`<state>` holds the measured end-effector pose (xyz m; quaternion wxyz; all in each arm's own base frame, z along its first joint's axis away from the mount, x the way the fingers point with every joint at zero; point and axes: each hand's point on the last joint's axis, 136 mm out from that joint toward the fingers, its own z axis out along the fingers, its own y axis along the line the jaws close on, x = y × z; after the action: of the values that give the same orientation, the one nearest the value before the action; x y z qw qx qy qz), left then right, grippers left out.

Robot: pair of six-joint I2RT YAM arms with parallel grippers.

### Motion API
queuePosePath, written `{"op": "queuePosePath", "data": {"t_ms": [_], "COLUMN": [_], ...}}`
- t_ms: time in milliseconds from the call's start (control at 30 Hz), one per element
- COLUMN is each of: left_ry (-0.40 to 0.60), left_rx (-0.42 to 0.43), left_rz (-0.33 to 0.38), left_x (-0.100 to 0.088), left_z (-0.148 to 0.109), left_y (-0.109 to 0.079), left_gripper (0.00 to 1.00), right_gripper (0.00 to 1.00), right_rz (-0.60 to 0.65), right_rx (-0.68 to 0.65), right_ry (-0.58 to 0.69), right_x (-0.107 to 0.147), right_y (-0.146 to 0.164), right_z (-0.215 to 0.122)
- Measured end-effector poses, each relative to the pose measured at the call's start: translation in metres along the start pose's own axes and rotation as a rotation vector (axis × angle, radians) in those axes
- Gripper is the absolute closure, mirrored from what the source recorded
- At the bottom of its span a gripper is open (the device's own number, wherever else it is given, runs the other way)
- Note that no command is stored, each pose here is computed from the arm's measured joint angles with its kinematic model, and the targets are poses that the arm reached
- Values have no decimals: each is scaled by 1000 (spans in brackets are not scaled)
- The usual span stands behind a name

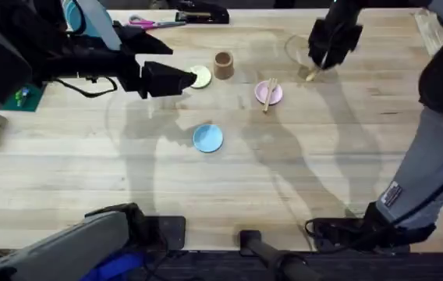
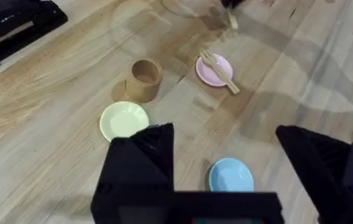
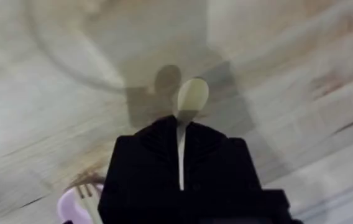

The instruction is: Pick up a utensil and set it on the pink plate, then put the other utensil in the container.

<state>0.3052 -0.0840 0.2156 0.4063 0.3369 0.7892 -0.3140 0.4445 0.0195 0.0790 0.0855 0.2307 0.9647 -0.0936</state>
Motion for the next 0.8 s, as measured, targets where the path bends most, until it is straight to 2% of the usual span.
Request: {"op": "queuePosePath", "data": {"t_ms": [233,467,600,800], "left_ry": [0,0,0,0], "left_rx": [0,0,0,0], "left_rz": [0,0,0,0], "left_x": [0,0,0,0], "left_z": [0,0,0,0], "left_y": [0,0,0,0], "left_gripper": [6,7,6,7], "right_gripper": [967,967,967,967], "right_rz": [-75,-209,-346,-510], "right_rx": [-65,-123,-162,-204], "right_ry": [-115,-234,-317,-396], "right_x": [-35,-55,-56,-43], "right_y": [11,32,58,87], "right_z": [-42,-84,-117,-158]}}
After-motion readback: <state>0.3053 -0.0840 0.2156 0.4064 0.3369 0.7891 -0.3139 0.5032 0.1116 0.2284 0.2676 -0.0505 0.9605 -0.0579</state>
